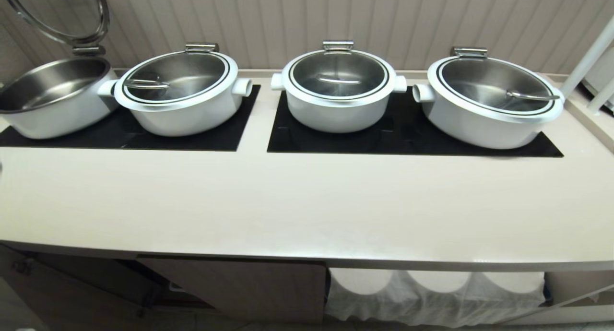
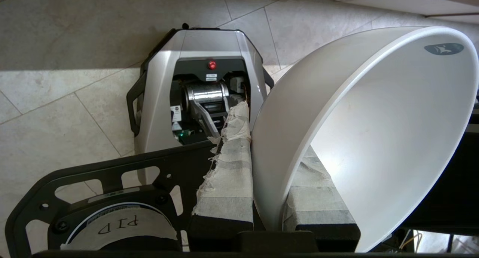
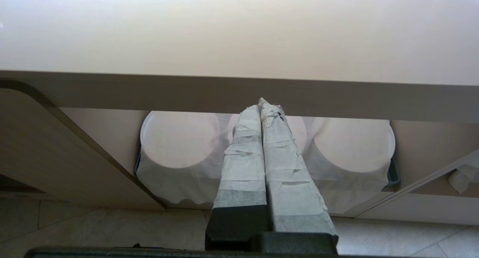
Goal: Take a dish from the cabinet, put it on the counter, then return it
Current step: Place it on the table
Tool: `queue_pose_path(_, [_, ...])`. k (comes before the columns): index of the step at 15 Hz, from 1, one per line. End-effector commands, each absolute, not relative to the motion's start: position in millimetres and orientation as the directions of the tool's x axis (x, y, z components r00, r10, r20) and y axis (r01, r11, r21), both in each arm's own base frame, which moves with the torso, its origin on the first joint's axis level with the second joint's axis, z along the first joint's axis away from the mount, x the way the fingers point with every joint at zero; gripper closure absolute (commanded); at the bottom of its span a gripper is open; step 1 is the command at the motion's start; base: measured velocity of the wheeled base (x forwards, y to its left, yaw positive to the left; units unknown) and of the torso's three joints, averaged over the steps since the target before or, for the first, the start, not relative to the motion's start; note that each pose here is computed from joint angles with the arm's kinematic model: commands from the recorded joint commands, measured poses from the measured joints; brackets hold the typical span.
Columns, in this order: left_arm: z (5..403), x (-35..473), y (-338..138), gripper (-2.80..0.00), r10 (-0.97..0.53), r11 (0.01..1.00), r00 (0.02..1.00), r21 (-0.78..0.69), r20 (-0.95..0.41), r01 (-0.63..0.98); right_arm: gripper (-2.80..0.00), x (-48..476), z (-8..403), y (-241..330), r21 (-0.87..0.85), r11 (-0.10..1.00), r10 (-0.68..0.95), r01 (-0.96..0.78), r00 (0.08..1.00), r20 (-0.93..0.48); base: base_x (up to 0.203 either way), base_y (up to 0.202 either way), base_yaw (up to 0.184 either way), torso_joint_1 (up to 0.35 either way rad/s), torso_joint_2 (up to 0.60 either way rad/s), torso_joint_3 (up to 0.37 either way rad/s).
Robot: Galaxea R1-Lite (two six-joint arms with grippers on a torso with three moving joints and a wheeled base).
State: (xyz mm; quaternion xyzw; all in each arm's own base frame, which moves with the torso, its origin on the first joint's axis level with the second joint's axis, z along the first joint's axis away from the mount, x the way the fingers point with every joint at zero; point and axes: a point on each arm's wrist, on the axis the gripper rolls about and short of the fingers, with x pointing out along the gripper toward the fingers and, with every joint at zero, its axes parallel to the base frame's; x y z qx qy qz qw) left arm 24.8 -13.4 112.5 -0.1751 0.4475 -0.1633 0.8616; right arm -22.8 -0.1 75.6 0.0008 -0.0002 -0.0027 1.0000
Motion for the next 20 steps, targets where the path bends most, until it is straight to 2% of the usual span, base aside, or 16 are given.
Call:
queue_pose_path(1, [113, 26, -14, 0.00, -0.436, 0.886, 0.548, -0.447, -0.714, 0.122, 0.00, -23, 76, 0, 0.002, 1.000, -0.005, 0.005, 1.000, 0.002, 0.000, 0.000, 0.000, 0.000, 0.00, 0.000])
queue_pose_path(14, [114, 27, -14, 0.00, -0.419, 0.893, 0.560, -0.434, -0.715, 0.116, 0.00, -23, 76, 0, 0.002, 1.000, -0.005, 0.005, 1.000, 0.000, 0.000, 0.000, 0.000, 0.000, 0.00, 0.000])
queue_pose_path(20, [123, 54, -21, 0.00, -0.418, 0.894, 0.564, -0.433, -0.712, 0.116, 0.00, -23, 76, 0, 0.002, 1.000, -0.005, 0.005, 1.000, 0.002, 0.000, 0.000, 0.000, 0.000, 0.00, 0.000])
